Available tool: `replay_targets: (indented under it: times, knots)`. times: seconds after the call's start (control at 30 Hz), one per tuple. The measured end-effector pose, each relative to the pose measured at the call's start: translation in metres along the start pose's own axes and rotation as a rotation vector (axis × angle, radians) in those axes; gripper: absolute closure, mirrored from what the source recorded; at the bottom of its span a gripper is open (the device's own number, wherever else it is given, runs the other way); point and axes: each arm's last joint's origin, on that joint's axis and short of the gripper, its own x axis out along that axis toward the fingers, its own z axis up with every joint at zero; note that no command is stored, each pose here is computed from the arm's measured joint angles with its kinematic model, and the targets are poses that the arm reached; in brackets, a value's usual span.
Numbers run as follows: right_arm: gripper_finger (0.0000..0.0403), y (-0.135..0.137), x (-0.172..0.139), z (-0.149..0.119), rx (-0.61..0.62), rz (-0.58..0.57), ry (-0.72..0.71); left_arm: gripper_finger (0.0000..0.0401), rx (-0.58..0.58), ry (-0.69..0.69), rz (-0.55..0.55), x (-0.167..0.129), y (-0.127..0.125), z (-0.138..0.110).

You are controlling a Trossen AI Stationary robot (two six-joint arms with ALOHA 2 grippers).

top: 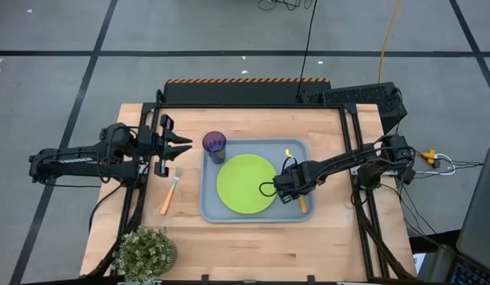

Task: Pick and place plate/cup/fork/spoon on tray
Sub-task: Adjust the green plate and the orange spoon on the gray serving tray

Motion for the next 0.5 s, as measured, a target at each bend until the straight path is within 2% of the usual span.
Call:
replay_targets:
  times: [0.37,0.5]
  knots:
    - [0.0260,0.0005,0.0000,0.0002,0.024,0.005,-0.002,0.0327,0.000,0.000,0.000,0.0000,0.0000,0.0000]
    - [0.0276,0.0005,0.0000,0.0002,0.024,0.004,-0.004,0.0327,0.000,0.000,0.000,0.0000,0.0000,0.0000]
